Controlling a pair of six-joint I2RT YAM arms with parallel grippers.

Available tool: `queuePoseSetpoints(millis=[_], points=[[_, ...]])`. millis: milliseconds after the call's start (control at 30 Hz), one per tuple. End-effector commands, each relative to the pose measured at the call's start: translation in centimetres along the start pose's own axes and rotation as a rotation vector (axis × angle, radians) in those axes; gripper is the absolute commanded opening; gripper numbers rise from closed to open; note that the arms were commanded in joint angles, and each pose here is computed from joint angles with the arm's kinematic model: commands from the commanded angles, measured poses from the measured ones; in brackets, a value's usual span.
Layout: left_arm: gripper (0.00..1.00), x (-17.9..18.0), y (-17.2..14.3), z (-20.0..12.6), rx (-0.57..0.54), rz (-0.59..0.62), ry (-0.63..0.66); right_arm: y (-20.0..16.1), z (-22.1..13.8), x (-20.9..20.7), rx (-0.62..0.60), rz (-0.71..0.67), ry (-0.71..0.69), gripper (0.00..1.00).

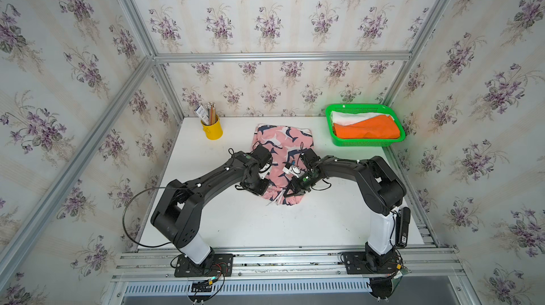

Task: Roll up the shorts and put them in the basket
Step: Roll the shorts at the center of the board.

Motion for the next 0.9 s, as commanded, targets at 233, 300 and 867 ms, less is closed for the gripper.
queuePoseSetpoints(millis=[233, 300, 867], points=[[0.51, -1.0, 0.9, 1.6, -0.003, 0.004, -0.098, 2.9, 0.7, -1.6, -0.030, -0.013, -0.091, 0.10], [0.50, -0.9, 1.7, 2.1, -0.009, 0.006, -0.064, 3.5, 0.9, -2.2, -0.036, -0.010, -0.130, 0.14], [0.39, 0.4, 6.6, 6.7, 0.032, -0.049, 0.081, 4.2, -3.0, 2.9, -0.234, -0.324, -0.486, 0.61]])
Point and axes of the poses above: each gripper's point midway between its finger pads, its own z axis out along the fingers, its own x axis along the line the jaws close on, y = z × x, the point moved 9 cm from there along -z, back along the fingers, and after that the axes turned 8 degrees about -z, right-handed, at the moved point
